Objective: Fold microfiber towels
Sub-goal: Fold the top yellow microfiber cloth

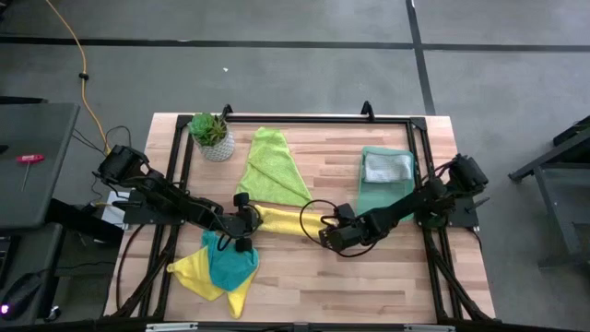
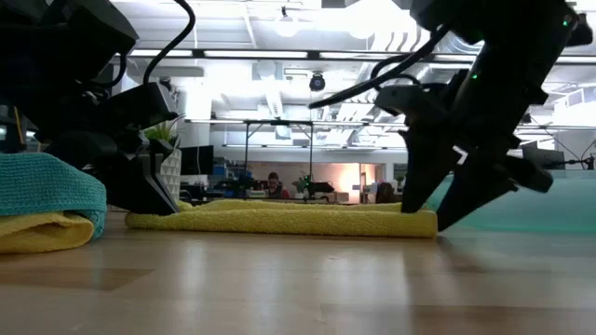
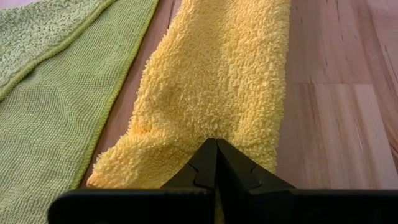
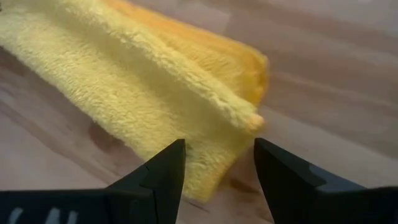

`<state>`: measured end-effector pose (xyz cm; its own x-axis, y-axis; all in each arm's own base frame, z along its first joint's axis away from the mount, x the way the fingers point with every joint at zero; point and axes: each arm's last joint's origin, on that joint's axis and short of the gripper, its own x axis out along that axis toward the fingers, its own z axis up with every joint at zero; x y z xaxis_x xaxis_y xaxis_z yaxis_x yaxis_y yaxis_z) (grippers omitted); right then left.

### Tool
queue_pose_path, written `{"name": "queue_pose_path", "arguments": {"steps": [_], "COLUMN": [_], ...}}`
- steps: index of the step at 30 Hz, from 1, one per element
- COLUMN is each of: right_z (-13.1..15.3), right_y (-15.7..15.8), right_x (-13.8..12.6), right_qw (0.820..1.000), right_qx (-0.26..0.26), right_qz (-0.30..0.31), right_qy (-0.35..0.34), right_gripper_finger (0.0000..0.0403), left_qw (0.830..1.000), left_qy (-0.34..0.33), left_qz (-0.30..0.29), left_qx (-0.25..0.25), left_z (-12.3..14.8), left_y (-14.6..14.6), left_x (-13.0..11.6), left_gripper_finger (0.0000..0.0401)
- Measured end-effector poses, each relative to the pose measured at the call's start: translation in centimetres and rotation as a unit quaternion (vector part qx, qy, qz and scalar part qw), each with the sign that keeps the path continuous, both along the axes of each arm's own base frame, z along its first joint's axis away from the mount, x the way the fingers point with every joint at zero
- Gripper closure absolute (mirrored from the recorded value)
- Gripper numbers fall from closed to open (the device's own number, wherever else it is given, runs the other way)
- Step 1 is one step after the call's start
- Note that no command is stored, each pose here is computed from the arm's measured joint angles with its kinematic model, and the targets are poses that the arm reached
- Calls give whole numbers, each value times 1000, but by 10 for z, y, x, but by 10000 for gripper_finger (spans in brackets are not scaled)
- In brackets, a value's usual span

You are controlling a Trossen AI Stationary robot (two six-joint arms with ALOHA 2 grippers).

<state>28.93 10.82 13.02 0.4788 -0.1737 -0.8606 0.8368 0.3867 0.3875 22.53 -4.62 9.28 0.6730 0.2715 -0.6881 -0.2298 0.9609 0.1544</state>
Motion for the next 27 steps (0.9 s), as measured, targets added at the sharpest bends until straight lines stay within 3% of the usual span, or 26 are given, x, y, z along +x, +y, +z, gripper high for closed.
{"name": "queue_pose_path", "arguments": {"steps": [12,15,21,27], "right_z": [-7,-8,-10,-2], "right_y": [-2,-3,-5,0], "right_x": [7,6,1,-14], "right_qw": [1000,999,994,990], "right_qx": [-25,-40,-102,-122], "right_qz": [-5,4,31,52], "right_qy": [-17,-11,15,55], "right_gripper_finger": [227,263,389,394], "left_qw": [1000,1000,1000,999], "left_qy": [-3,-4,-19,-35], "left_qz": [4,5,16,3], "left_qx": [-13,-15,-18,-12], "left_z": [0,0,-2,4], "left_y": [0,0,0,-5], "left_x": [0,0,4,20], "left_gripper_finger": [401,401,401,401]}}
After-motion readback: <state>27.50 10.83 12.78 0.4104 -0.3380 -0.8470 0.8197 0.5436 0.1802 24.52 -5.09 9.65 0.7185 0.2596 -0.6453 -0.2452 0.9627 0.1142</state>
